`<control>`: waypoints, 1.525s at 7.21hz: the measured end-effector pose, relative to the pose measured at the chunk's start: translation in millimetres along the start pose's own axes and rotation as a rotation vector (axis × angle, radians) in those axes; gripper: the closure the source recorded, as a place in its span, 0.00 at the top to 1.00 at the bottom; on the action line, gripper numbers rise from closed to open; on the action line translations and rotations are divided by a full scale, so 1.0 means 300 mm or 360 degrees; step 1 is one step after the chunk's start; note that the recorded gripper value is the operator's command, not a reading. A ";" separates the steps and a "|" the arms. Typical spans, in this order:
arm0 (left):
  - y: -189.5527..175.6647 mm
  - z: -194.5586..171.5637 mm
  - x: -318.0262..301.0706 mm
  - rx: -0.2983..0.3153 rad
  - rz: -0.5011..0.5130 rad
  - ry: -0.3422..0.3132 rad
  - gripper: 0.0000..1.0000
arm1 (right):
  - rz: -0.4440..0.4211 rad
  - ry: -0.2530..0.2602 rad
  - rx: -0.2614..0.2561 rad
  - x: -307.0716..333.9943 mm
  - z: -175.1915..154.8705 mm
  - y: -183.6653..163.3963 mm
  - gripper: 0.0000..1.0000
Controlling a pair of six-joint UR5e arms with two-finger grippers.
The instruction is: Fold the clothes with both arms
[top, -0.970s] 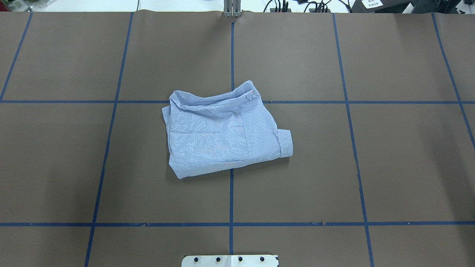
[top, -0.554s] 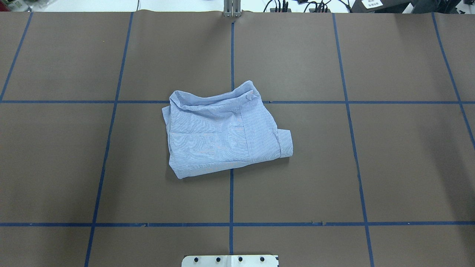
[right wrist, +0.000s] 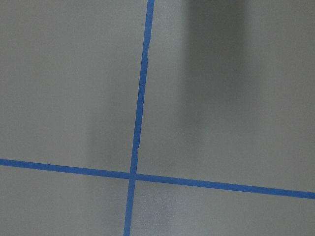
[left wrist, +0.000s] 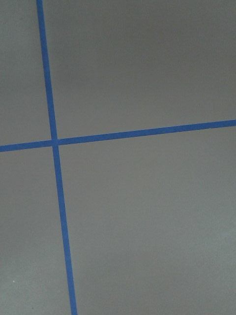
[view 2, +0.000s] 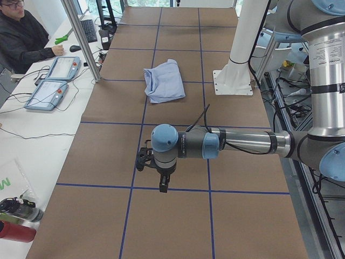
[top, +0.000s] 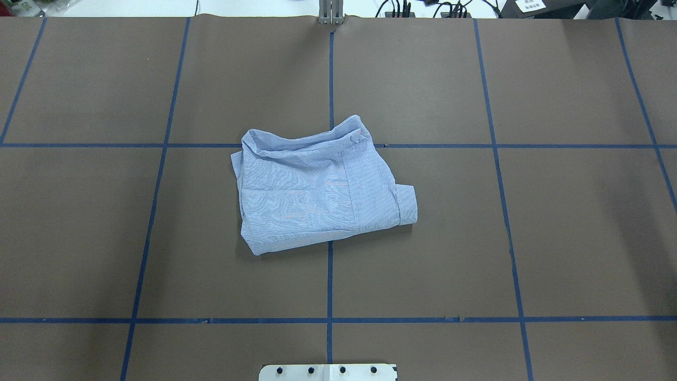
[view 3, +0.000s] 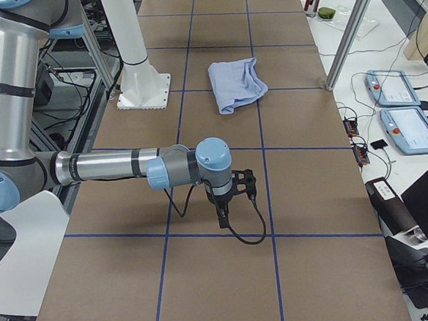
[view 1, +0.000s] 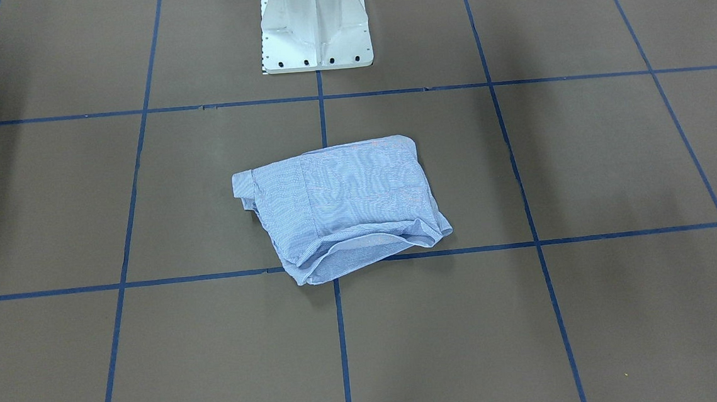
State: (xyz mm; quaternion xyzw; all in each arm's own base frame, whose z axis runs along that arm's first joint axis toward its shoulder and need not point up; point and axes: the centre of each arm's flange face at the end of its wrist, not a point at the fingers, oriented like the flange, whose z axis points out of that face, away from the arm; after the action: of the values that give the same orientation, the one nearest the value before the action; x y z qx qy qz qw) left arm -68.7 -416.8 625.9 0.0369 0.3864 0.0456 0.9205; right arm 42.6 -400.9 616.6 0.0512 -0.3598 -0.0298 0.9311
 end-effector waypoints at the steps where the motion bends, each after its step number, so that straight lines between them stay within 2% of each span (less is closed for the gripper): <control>1: -0.006 -0.006 0.007 0.0024 0.0027 -0.0003 1.00 | 0.0000 0.0003 0.0001 0.000 0.000 -0.001 1.00; 4: -0.022 -0.017 0.020 0.0120 0.0128 -0.0014 1.00 | -0.0001 0.0012 0.0003 0.004 0.002 0.000 1.00; 11: -0.009 -0.005 0.008 0.0122 0.0130 -0.0025 1.00 | -0.0001 0.0018 -0.0021 0.030 0.032 0.010 1.00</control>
State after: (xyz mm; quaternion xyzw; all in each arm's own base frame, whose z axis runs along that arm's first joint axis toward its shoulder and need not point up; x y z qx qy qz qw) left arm -67.9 -419.0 623.0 0.0882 0.3787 0.0681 0.9188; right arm 42.8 -399.6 630.0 0.0453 -0.3543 -0.0323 0.9335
